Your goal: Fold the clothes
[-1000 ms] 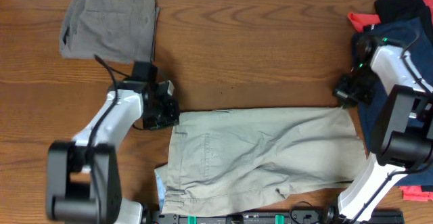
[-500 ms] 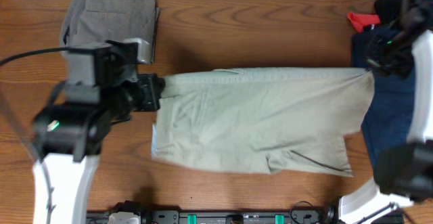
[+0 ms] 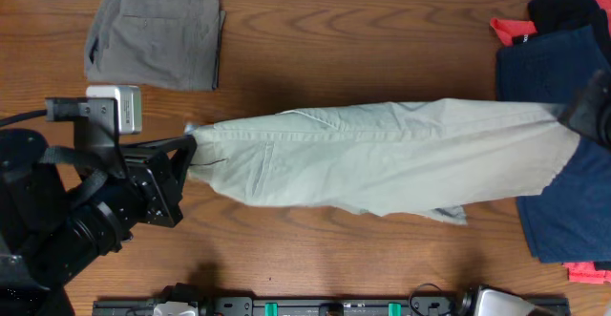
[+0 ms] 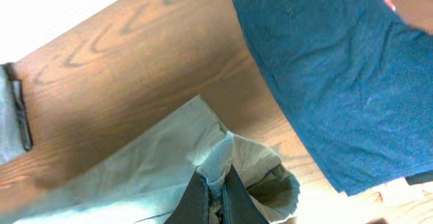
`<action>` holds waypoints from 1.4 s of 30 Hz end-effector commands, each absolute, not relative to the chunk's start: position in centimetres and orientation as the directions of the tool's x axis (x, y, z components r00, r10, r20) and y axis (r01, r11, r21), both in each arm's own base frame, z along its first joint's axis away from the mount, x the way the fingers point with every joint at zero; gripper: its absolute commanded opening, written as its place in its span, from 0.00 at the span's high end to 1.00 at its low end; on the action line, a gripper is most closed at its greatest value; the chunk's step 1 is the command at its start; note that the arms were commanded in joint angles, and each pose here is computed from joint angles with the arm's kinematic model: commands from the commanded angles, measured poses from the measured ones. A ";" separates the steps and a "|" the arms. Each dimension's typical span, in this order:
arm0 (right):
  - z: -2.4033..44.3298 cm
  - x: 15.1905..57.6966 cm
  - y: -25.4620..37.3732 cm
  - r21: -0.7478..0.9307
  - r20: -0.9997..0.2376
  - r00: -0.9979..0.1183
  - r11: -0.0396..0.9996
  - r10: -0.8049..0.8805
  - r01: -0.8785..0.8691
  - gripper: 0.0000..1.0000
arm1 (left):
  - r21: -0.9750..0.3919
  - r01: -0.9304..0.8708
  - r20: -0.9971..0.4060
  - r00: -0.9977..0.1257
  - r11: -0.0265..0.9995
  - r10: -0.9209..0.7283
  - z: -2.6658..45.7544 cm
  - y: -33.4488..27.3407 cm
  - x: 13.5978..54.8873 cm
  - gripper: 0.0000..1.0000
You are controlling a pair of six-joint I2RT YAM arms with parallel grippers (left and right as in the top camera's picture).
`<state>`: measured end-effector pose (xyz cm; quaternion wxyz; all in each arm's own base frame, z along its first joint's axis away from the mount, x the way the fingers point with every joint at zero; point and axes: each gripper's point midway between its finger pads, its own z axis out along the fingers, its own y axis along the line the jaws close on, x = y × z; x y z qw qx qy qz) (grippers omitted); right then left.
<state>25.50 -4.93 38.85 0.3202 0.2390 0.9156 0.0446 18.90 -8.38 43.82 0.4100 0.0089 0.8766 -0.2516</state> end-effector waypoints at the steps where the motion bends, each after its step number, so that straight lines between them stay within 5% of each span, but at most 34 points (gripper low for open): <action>1: 38.9 25.9 -5.4 0.224 -0.574 -0.681 0.887 0.456 0.404 0.99 | -0.443 0.185 -0.685 -0.701 0.877 -0.198 42.9 -8.4 21.1 0.94; 8: 37.3 30.7 -6.6 0.225 -0.560 -0.689 0.885 0.461 0.409 0.99 | -0.367 0.040 -0.599 -0.775 0.929 -0.203 38.0 -7.2 30.4 0.94; 17: 38.9 43.3 -5.9 0.413 -0.692 -0.575 0.892 0.438 0.183 0.99 | -0.360 0.088 -0.696 -0.688 0.929 -0.205 36.8 -8.4 45.2 0.94; 25: 51.4 38.0 -10.0 0.380 -0.860 -0.298 0.910 0.414 0.167 0.99 | -0.319 0.196 -0.911 -0.332 0.927 -0.243 53.2 -6.8 41.8 0.94; 29: 52.8 35.3 -10.8 0.352 -0.876 -0.273 0.914 0.397 0.200 0.99 | -0.281 0.240 -0.949 -0.216 0.929 -0.232 57.5 -6.5 38.8 0.94; 34: 48.7 35.9 -9.3 0.332 -0.820 -0.429 0.925 0.379 0.183 0.99 | -0.315 0.170 -0.875 -0.432 0.934 -0.217 51.3 -6.5 39.3 0.94; 42: 36.6 38.4 -5.2 0.372 -0.557 -0.738 0.909 0.381 0.188 0.99 | -0.363 0.061 -0.442 -0.890 0.930 -0.115 32.8 -9.1 41.1 0.94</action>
